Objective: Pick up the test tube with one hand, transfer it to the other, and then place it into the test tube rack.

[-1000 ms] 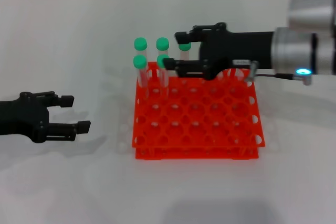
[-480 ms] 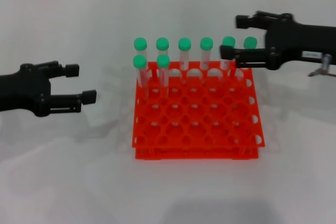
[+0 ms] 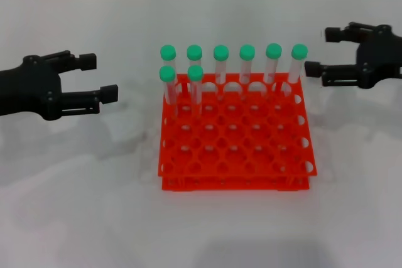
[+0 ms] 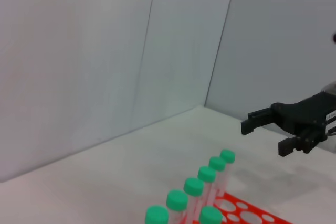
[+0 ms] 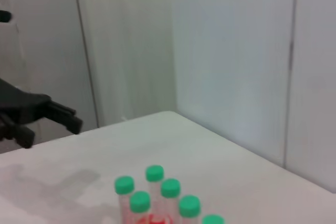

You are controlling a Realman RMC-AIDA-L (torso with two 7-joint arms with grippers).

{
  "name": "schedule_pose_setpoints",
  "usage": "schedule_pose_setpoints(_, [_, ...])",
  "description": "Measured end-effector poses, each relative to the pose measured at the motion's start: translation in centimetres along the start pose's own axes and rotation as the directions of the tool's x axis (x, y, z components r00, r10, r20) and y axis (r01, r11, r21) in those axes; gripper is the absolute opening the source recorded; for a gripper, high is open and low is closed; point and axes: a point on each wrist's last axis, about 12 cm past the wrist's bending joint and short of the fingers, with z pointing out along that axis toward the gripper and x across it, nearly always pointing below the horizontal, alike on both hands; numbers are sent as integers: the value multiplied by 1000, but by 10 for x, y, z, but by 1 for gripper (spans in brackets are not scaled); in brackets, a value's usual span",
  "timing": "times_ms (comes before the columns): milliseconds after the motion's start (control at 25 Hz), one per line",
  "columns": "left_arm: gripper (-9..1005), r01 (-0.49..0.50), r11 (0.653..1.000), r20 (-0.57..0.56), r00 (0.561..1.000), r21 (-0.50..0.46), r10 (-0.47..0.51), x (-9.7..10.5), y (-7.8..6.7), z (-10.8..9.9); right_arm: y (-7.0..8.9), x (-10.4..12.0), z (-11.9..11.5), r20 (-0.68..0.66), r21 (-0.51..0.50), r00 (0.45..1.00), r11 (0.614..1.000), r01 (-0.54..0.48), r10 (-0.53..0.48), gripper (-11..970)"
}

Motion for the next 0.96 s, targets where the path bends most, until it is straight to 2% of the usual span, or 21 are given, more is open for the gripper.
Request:
schedule_pose_setpoints(200, [870,1,1000,1,1000,-4,-1,0,1,-1,-3,4,-5,-4,13,1000,1000,-15,15,868])
schedule_pose_setpoints(960, [870,0,1000,7,1000,-3,0,-1,2,-3,3,17,-8,-47,-6,998,999,-38,38,868])
